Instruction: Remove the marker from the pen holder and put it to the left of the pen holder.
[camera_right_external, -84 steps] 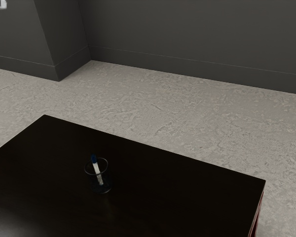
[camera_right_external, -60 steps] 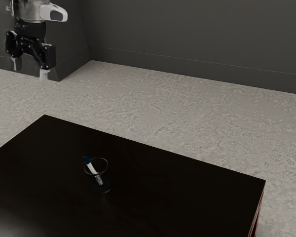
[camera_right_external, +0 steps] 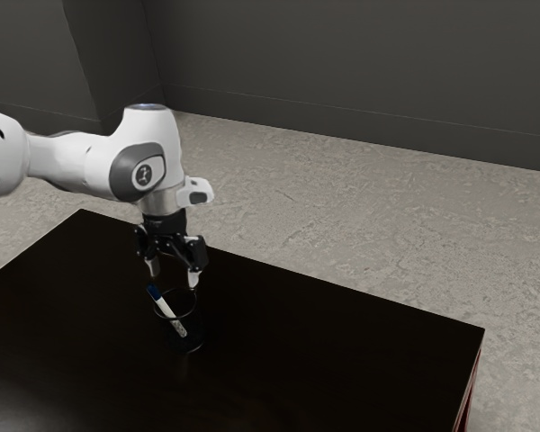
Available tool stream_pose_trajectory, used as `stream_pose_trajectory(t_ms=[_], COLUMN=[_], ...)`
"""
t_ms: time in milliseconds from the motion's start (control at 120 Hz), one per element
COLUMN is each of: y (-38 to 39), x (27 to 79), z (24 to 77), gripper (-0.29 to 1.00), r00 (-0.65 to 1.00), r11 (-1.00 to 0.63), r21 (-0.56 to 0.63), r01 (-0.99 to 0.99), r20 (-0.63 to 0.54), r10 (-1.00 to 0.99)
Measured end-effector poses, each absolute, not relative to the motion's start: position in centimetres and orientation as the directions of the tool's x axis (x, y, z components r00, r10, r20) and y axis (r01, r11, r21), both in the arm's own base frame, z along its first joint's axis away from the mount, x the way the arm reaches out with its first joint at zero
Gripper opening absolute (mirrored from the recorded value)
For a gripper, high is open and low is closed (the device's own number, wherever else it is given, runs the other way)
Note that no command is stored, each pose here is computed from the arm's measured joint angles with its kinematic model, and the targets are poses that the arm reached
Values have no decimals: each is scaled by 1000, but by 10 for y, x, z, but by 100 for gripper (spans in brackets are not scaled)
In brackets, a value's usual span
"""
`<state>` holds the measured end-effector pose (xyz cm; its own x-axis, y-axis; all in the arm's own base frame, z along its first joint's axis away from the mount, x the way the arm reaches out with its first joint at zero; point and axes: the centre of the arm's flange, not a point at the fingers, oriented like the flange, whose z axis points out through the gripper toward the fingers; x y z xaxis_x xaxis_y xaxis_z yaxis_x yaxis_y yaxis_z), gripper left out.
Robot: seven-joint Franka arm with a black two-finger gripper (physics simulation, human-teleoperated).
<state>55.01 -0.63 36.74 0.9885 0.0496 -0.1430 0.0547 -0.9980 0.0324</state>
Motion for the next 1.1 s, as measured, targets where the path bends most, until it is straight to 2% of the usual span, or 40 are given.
stream_pose_trajectory(t_ms=[100,217,358,500,708,1100], y=[50,88,77,59,59,71], x=[553,552,557,528,522,516], z=[385,373,358,348,333,330], gripper=[68,68,68,68,68,68], r00=[987,978,988,994,996,998], r11=[-985,-970,-971,-968,-969,-941], r21=[79,131,184,237,245,339], r01=[155,207,153,83,24,-13], r20=[-67,-61,-62,-84,-86,-51], r10=[150,201,143,65,3,-33])
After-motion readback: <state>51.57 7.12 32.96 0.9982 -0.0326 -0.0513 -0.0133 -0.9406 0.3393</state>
